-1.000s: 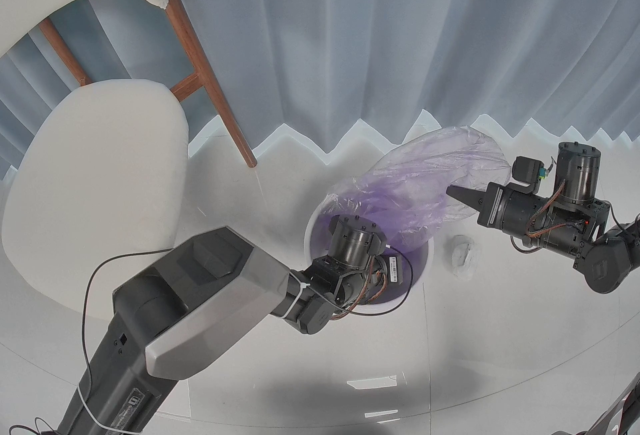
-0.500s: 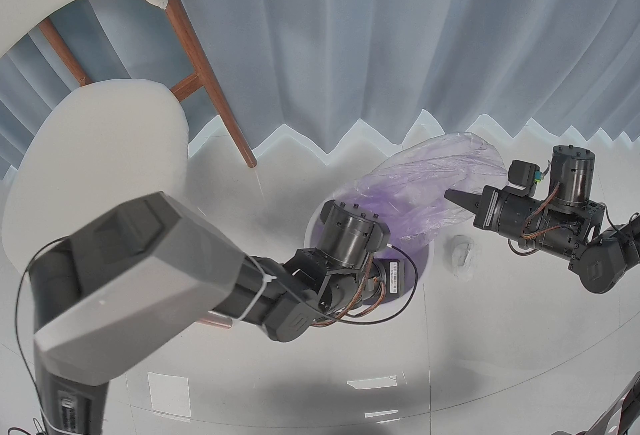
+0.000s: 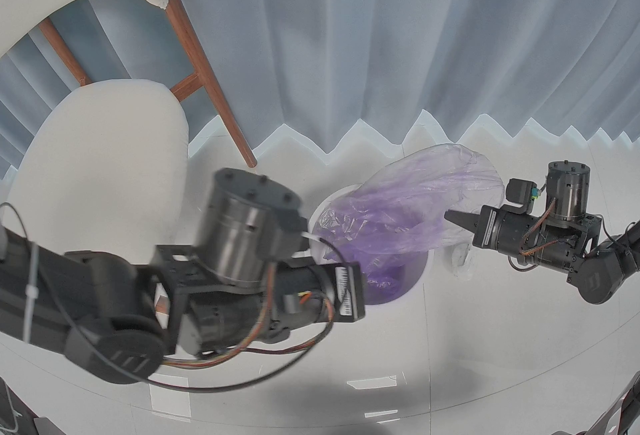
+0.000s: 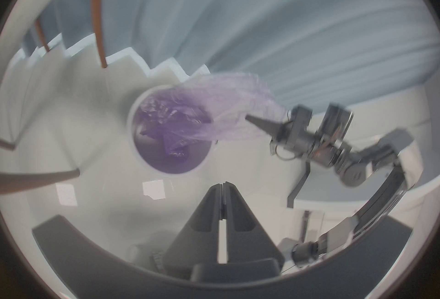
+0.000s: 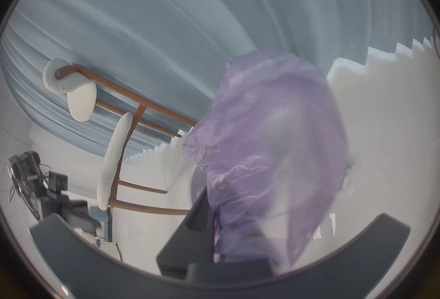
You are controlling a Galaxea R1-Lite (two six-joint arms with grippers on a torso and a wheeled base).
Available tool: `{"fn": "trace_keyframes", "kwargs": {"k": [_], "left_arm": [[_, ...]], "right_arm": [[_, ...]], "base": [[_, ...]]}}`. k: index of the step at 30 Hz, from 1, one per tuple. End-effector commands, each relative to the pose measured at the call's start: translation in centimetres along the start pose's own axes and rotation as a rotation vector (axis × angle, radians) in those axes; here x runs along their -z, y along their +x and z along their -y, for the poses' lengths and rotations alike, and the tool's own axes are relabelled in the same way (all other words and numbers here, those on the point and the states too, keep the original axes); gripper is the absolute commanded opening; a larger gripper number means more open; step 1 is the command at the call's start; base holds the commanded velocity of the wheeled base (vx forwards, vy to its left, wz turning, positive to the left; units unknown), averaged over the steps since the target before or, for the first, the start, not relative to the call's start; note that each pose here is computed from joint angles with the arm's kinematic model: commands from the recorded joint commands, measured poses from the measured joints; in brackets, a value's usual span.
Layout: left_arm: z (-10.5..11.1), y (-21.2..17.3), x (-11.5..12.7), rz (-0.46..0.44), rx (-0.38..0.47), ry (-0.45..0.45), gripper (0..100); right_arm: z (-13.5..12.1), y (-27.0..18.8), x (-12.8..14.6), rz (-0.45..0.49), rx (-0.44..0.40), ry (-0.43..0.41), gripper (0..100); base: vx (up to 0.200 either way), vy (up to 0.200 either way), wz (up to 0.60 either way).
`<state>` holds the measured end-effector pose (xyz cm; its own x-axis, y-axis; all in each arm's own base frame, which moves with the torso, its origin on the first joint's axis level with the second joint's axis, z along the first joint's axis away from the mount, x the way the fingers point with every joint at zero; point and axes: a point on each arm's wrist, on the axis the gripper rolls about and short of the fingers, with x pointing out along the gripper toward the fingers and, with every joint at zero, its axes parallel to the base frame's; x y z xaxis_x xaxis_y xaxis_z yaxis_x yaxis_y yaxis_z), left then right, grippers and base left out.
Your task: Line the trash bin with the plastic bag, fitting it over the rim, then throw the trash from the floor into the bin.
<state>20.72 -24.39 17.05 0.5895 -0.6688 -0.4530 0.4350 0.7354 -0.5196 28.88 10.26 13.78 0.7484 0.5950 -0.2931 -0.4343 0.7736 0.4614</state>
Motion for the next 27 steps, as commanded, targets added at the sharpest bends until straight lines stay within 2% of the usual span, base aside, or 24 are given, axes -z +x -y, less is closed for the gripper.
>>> {"fn": "trace_keyframes", "kwargs": {"k": [1, 3, 4, 6, 8, 10, 13, 17, 18, 19, 20, 21, 25, 27], "left_arm": [[-1.2, -7.1, -1.3, 0.125, 0.038, -0.175, 0], [-1.2, -7.2, -1.3, 0.128, 0.043, -0.188, 0], [-0.9, -7.8, -1.6, 0.177, 0.104, -0.324, 0], [-0.4, -7.9, -2.0, 0.228, 0.180, -0.432, 0], [-0.6, -7.9, -2.1, 0.235, 0.206, -0.489, 0], [-0.8, -7.6, -1.8, 0.215, 0.197, -0.489, 0], [-1.8, -5.3, -0.8, 0.160, 0.131, -0.442, 0], [-5.8, -0.4, 1.1, 0.089, -0.071, -0.297, 0], [-5.8, -0.4, 1.1, 0.089, -0.071, -0.297, 0], [-7.8, 0.9, 1.1, 0.103, -0.101, -0.221, 0], [-7.8, 0.9, 1.1, 0.103, -0.101, -0.221, 0], [-9.5, 2.0, 1.3, 0.118, -0.089, -0.150, 0], [-12.6, 3.7, 1.4, 0.141, -0.032, 0.004, 0], [-13.1, 4.1, 1.3, 0.141, -0.020, 0.029, 0]], "right_arm": [[-0.6, -3.1, 1.4, -0.034, 0.012, 0.007, 0], [-0.7, -3.3, 1.5, -0.040, 0.014, 0.007, 0], [-1.1, -4.8, 1.9, -0.074, 0.025, 0.021, 0], [-1.4, -5.7, 2.1, -0.097, 0.036, 0.030, 0], [-1.7, -6.7, 2.1, -0.109, 0.043, 0.035, 0], [-1.9, -7.5, 1.9, -0.106, 0.049, 0.043, 0], [-1.9, -8.1, 1.8, -0.105, 0.058, 0.046, 0], [-1.6, -8.1, 1.1, -0.082, 0.069, 0.052, 0], [-1.6, -8.1, 1.1, -0.082, 0.069, 0.052, 0], [-1.5, -7.9, 0.7, -0.072, 0.066, 0.055, 0], [-1.5, -7.9, 0.7, -0.072, 0.066, 0.055, 0], [-1.4, -7.7, 0.3, -0.069, 0.053, 0.073, 0], [-1.4, -7.9, -0.5, -0.042, 0.031, 0.126, 0], [-1.5, -8.0, -0.6, -0.041, 0.022, 0.139, 0]], "base": [[0.000, 0.000, 0.00], [0.000, 0.000, 0.00], [0.000, 0.000, 0.00], [0.000, 0.000, 0.00], [0.000, 0.000, 0.00], [0.000, 0.000, 0.00], [0.000, 0.000, 0.00], [0.000, 0.000, 0.00], [0.000, 0.000, 0.00], [0.000, 0.000, 0.00], [0.000, 0.000, 0.00], [0.000, 0.000, 0.00], [0.000, 0.000, 0.00], [0.000, 0.000, 0.00]]}}
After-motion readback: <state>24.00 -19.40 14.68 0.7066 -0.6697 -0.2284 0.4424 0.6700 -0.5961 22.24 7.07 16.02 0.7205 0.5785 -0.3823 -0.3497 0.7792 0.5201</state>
